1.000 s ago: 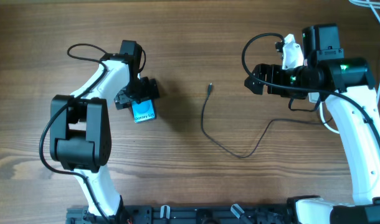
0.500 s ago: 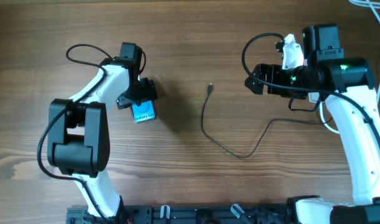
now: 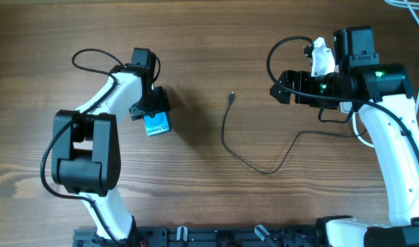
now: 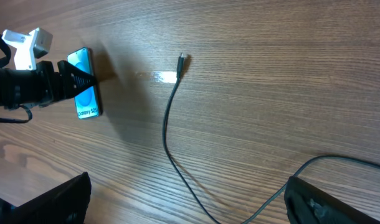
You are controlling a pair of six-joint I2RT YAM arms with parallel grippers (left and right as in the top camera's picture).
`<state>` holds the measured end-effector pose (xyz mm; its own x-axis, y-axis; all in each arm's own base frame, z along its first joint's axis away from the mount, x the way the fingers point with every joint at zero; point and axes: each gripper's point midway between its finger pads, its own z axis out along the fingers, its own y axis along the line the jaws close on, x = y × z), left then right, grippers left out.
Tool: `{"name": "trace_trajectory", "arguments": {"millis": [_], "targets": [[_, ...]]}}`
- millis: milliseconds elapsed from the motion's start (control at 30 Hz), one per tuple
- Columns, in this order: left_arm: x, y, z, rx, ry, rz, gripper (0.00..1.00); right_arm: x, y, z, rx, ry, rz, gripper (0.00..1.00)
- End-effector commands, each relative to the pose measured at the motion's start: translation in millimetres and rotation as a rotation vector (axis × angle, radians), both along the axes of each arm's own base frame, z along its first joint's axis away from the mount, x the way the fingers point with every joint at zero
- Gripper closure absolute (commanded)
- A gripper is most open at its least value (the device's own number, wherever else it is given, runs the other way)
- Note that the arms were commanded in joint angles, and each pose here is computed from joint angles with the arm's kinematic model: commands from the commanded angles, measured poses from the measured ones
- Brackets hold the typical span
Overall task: Plug charger to phone and switch on socket
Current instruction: 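Grasp the Galaxy phone by its bottom edge with the left gripper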
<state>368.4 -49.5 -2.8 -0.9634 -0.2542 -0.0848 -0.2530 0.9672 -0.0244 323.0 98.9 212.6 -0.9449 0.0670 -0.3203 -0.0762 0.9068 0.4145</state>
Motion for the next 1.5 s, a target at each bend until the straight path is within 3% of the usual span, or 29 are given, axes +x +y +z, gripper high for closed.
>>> {"name": "trace_trajectory", "arguments": {"millis": [0,333,700,1200,1467], "targets": [[-22.1,-3.3,-22.4,-0.021,0.128,-0.005,0.32,4.7,-0.6,-0.6,-0.015,-0.013,0.012,0.0],[0.1,-7.0,21.1,-0.026,0.116,0.002,0.32,4.8,-0.6,-0.6,-0.015,-0.014,0.013,0.0],[6.3,-10.1,47.6,-0.042,0.1,0.02,0.34,6.4,-0.4,0.1,-0.015,-0.022,0.014,0.0],[8.4,-22.7,70.8,-0.126,0.052,0.07,0.67,6.4,-0.4,0.1,-0.014,-0.021,0.013,0.0],[4.6,-48.4,75.8,-0.277,0.079,0.058,0.68,6.3,-0.4,0.1,-0.014,-0.021,0.013,0.0]]}}
